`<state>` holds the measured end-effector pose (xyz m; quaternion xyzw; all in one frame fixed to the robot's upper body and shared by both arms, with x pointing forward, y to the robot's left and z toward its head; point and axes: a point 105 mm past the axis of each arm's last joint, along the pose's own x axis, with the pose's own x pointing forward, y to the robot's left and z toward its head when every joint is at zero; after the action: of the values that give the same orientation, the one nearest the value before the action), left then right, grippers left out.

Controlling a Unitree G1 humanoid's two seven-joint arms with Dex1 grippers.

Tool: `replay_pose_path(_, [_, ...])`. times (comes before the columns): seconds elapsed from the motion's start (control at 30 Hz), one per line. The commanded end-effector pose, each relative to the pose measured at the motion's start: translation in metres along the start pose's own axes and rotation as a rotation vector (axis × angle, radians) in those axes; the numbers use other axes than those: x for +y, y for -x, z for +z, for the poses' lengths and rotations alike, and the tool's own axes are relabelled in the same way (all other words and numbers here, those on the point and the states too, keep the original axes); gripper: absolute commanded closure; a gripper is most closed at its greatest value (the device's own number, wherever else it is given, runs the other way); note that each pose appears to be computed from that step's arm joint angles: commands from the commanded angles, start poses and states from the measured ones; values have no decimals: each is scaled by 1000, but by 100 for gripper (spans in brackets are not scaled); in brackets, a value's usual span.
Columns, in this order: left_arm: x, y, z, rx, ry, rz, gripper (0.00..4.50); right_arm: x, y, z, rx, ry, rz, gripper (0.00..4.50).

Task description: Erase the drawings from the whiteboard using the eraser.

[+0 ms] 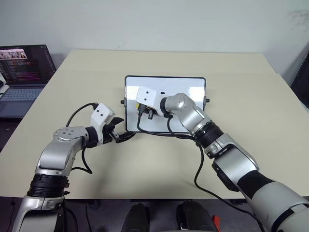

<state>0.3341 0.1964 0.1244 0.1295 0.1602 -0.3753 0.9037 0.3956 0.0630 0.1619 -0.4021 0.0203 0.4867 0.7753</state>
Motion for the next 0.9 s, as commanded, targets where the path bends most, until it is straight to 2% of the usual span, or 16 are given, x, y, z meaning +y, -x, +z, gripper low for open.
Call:
replay_pose_path(0.03, [-6, 1, 12, -39, -39, -20, 0, 1, 0, -4, 17, 6, -7, 334])
replay_pose_path(0.2, [-6, 1, 11, -33, -40, -19, 0, -14, 5, 6, -33, -24, -74, 334])
replay_pose_path(0.27, [-6, 3, 11, -33, -43, -19, 0, -20, 14, 17, -100, -95, -89, 334])
replay_pose_path(0.37, [-8, 6, 13, -38, -52, -36, 0, -28, 40, 35, -247, -272, -111, 334])
replay_pose_path(0.53, [-11, 10, 14, -49, -51, -53, 0, -32, 93, 46, -381, -430, -163, 335])
replay_pose_path(0.73, [-12, 11, 13, -47, -51, -63, 0, -9, 143, 24, -356, -478, -209, 335])
replay_pose_path(0.9, [-12, 10, 7, -27, -41, -65, 0, 23, 159, -5, -233, -460, -199, 335])
